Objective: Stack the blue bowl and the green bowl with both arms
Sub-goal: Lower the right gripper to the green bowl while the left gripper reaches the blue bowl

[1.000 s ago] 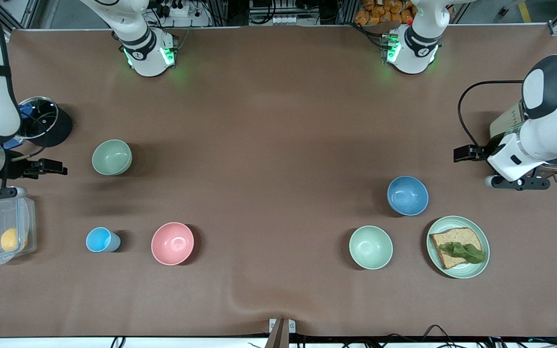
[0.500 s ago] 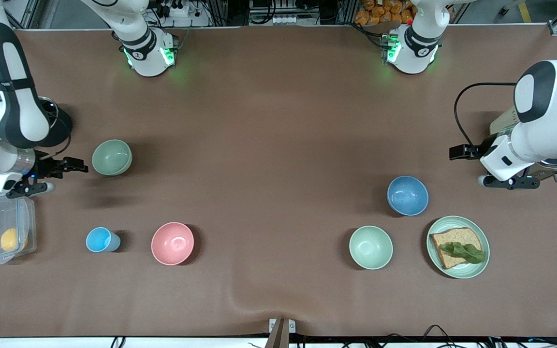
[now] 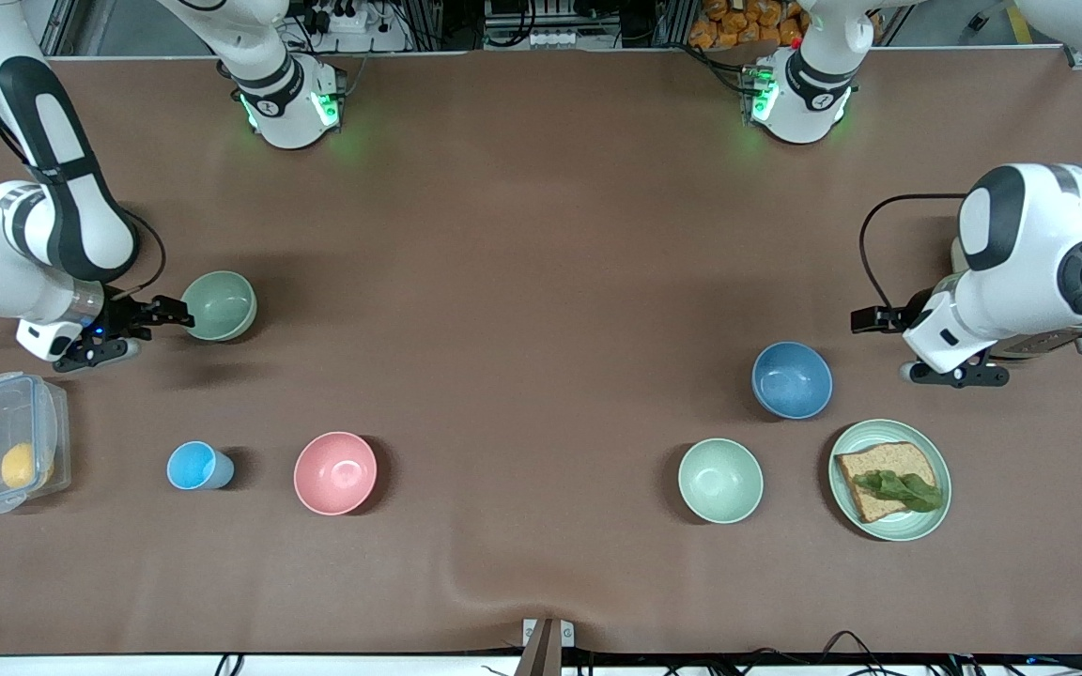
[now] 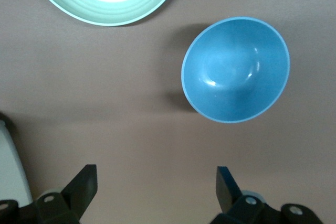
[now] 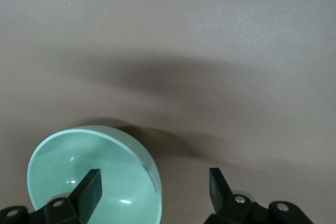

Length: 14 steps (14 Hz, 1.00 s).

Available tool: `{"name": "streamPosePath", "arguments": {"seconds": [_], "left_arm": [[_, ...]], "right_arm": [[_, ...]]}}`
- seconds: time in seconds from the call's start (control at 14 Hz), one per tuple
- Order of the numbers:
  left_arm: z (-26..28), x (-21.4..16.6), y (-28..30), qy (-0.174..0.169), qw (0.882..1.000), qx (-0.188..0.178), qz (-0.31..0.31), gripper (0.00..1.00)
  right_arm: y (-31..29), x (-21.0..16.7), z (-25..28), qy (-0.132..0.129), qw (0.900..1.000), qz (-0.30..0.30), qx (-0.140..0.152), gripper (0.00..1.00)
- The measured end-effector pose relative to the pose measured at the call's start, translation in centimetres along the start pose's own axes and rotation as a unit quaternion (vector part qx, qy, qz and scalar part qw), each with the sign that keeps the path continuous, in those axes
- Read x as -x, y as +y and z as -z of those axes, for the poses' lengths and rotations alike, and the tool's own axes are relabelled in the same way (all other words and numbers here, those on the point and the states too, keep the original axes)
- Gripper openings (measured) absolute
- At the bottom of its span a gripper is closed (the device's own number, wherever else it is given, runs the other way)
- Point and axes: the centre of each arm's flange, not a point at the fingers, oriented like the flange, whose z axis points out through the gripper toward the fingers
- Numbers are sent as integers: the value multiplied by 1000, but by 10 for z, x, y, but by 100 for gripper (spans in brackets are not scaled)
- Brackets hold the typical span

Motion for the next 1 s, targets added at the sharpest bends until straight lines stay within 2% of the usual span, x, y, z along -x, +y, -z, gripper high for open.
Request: {"name": "streamPosePath", "arguments": {"seconds": [0.14,0.21,0.36,0.57,0.64,0.93,1.0], "left_arm": [[-17,-7,-1,-3,1000,3,0,100],[-27,-11,0,-3,1000,4,0,100],[-45,-20,2,4,1000,7,-2,100],[-66,-29,11,13,1000,9,-3,100],[-72,-32,16,16,1000,10,2,100],[-99,-40,28,18,1000,12,4,100],[-105,-42,28,20,1000,13,4,100]], "right_arm": [[-1,3,-5,1,1000,15,-4,74],[-1,4,-6,3,1000,25,-3,74],[0,8,-13,8,999,40,1,64],[5,14,-20,9,999,44,3,58],[5,15,-20,9,999,45,3,49],[5,14,-20,10,999,46,3,5],[5,14,-20,10,999,47,3,4]]}}
